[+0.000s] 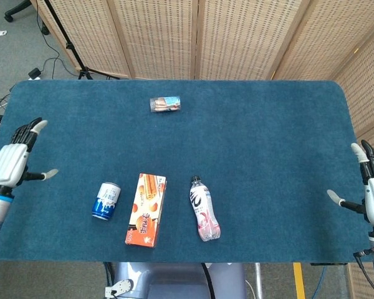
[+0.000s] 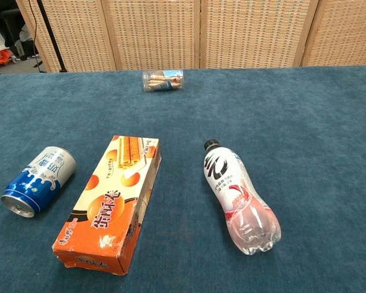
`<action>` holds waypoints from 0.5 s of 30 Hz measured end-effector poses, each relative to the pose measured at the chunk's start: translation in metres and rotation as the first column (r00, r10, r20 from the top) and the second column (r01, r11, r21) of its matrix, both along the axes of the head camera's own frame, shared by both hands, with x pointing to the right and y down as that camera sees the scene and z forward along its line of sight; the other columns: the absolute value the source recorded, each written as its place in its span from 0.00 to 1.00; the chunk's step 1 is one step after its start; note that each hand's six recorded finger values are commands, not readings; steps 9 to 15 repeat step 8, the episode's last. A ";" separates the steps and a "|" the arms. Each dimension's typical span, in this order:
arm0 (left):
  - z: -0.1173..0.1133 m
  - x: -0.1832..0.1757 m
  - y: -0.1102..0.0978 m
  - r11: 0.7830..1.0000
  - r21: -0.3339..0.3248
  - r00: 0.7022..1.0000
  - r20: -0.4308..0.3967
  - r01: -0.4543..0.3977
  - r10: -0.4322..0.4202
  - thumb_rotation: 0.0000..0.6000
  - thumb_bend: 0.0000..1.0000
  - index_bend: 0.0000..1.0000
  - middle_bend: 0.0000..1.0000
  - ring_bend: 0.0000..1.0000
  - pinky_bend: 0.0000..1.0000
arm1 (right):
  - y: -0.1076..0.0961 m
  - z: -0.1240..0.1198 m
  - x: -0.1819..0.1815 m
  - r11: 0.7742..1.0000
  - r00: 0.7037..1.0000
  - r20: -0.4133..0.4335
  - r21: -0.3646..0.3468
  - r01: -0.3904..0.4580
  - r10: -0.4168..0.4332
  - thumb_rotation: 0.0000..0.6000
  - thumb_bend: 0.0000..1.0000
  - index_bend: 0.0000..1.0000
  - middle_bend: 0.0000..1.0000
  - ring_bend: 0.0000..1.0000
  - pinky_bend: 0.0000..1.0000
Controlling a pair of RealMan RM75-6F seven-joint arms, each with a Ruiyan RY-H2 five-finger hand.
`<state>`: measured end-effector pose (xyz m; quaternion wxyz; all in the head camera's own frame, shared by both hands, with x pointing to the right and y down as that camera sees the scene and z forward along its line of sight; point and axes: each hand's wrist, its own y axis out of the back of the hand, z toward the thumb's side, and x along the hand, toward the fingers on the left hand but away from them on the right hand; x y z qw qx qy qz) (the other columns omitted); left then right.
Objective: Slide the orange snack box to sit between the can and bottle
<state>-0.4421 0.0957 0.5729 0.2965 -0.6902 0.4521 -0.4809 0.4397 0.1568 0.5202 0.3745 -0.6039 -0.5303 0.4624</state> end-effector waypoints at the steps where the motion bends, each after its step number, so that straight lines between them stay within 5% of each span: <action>1: 0.000 -0.009 0.010 1.000 0.002 1.000 0.013 0.017 -0.017 1.00 0.00 0.00 0.00 0.00 0.00 | 0.000 0.000 0.000 1.000 1.000 -0.013 0.004 0.003 -0.003 1.00 0.00 0.00 0.00 0.00 0.00; 8: 0.000 -0.047 0.073 0.994 -0.005 0.985 0.136 0.106 -0.104 1.00 0.00 0.00 0.00 0.00 0.00 | 0.002 0.001 -0.002 0.999 0.991 -0.131 0.039 0.014 -0.008 1.00 0.00 0.00 0.00 0.00 0.00; 15: 0.000 -0.047 0.073 0.994 -0.005 0.985 0.136 0.106 -0.104 1.00 0.00 0.00 0.00 0.00 0.00 | 0.002 0.001 -0.002 0.999 0.991 -0.131 0.039 0.014 -0.008 1.00 0.00 0.00 0.00 0.00 0.00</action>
